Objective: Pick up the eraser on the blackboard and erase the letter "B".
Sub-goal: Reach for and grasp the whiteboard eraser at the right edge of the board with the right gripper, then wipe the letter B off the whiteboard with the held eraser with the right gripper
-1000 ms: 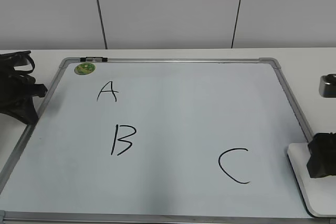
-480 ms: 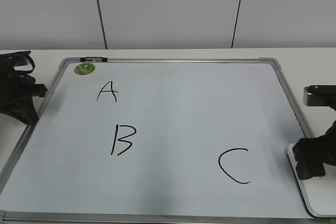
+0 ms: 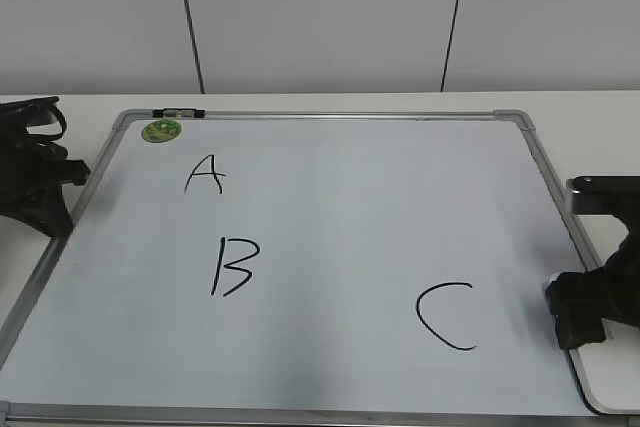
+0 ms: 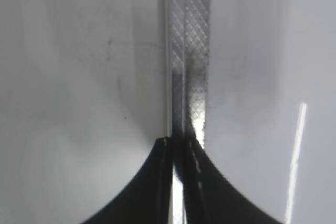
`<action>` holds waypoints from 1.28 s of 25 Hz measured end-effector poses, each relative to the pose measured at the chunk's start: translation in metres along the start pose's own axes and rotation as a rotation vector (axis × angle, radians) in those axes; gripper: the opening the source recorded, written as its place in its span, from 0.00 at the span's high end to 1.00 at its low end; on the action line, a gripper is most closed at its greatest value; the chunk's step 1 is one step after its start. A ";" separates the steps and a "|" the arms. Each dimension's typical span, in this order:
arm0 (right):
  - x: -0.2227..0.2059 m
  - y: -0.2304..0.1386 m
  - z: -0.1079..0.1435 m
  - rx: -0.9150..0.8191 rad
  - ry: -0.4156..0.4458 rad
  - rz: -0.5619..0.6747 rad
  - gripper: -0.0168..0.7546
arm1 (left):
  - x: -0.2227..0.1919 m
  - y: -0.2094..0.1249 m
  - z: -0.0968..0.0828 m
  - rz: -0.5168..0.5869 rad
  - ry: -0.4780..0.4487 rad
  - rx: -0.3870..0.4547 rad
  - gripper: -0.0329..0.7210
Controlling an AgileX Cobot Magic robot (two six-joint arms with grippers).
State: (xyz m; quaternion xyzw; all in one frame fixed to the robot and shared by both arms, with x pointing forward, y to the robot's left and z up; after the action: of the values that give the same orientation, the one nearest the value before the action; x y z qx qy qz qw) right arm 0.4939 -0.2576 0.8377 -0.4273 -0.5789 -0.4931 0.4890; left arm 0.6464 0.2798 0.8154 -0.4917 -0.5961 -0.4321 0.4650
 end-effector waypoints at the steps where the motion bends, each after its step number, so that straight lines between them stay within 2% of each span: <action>1: 0.000 0.000 0.000 0.000 0.000 -0.002 0.15 | 0.000 0.000 0.000 0.000 0.000 0.000 0.94; 4: -0.003 0.000 0.000 0.000 0.000 0.006 0.18 | 0.000 0.000 0.000 0.000 0.000 0.000 0.94; 7: -0.004 0.002 0.000 0.000 0.000 0.005 0.25 | 0.000 0.000 0.000 0.000 0.000 0.000 0.94; 10: -0.003 0.003 0.000 0.000 0.000 0.004 0.26 | 0.000 0.000 0.000 0.000 0.000 0.000 0.94; 22: 0.011 0.021 0.000 -0.006 -0.004 0.000 0.27 | 0.000 0.000 0.000 0.000 0.000 0.000 0.94; 28: 0.034 0.038 0.000 0.053 -0.005 0.015 0.27 | 0.000 0.000 0.000 0.000 0.000 0.000 0.94; 32: 0.056 0.060 0.017 0.148 0.002 -0.029 0.27 | 0.000 0.000 0.000 0.000 0.000 0.000 0.94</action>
State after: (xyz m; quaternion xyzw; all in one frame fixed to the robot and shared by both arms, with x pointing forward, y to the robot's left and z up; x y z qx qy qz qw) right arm 0.5414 -0.2310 0.9021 -0.3808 -0.6196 -0.4564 0.5126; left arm 0.6464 0.2798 0.8154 -0.4917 -0.5961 -0.4321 0.4650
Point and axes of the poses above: a point on each arm's last joint axis where the gripper is mounted, x pointing back along that axis away from the gripper, z along the wrist's bending axis when the last joint is at zero, y = z × x, the point moved 9 cm from there along -x, pointing out along that axis toward the gripper, and after that the axes turned 8 degrees about x, right-handed, at the moved point
